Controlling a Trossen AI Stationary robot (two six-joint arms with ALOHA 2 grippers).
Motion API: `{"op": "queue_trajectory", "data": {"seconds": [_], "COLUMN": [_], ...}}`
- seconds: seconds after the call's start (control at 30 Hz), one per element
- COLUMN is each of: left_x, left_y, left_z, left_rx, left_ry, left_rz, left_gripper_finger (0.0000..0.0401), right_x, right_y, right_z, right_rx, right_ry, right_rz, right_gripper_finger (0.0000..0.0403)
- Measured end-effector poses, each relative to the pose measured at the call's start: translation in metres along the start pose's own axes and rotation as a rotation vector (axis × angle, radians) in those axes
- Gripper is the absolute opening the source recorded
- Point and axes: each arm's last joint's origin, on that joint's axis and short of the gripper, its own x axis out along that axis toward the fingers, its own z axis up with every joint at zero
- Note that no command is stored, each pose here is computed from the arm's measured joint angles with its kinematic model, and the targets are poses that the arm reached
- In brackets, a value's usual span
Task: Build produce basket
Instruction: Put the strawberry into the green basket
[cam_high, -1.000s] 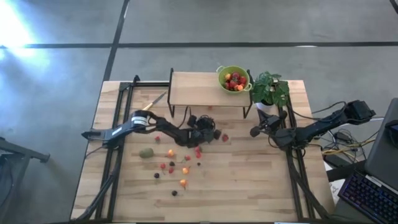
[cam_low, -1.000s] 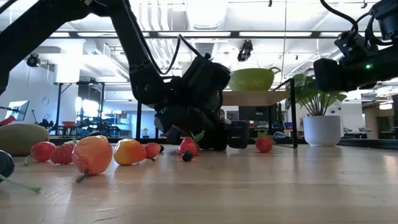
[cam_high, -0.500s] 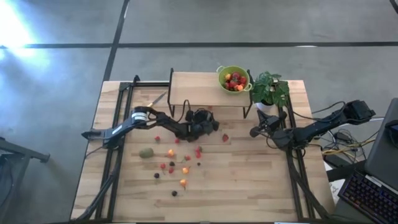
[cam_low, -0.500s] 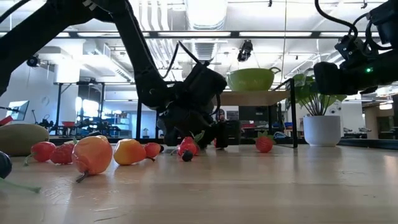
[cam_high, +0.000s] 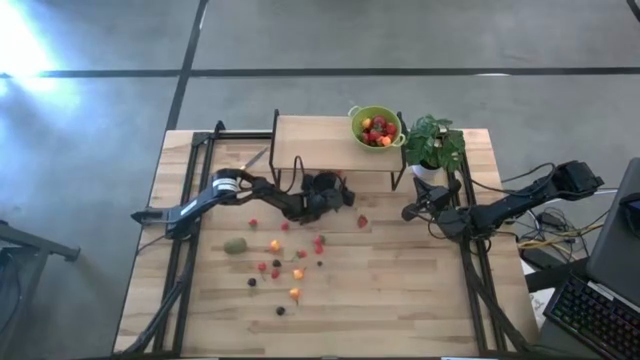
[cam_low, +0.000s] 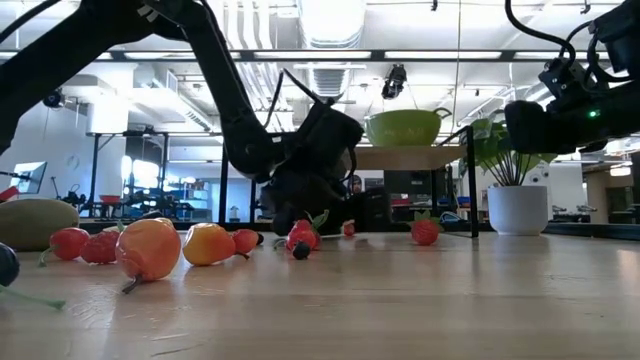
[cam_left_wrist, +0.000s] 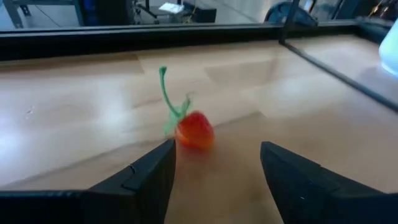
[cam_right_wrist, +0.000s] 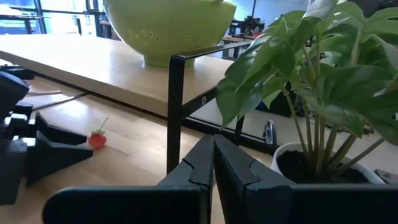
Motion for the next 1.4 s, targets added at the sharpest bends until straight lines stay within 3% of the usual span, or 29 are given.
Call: {"op": "queue_trajectory", "data": {"seconds": [0.53,0.73,0.9,1.07,1.4], "left_x": [0.018,0.017,0.017,0.015,0.015], "left_y": [-0.010,-0.012,-0.013,-0.016,-0.016], "left_z": [-0.008,-0.009,-0.010,-0.011,-0.011], "left_rx": [0.078,0.167,0.168,0.179,0.167], "left_ry": [-0.007,0.019,0.027,0.067,0.063], "left_rz": [-0.036,-0.091,-0.109,-0.204,-0.188], "left_gripper_finger": [0.0241,0.0241,0.0241,0.0241,0.0241], "right_x": [0.000,0.000,0.000,0.000,0.000], "right_y": [-0.001,-0.002,-0.002,-0.002,-0.003], "right_z": [-0.004,-0.005,-0.006,-0.006,-0.010], "right_rx": [-0.025,-0.046,-0.048,-0.061,-0.050], "right_ry": [0.010,0.016,0.016,0.019,0.029], "right_rz": [-0.004,-0.006,-0.006,-0.007,-0.010], "right_gripper_finger": [0.0008,0.0008,0.0008,0.0008,0.0008]}}
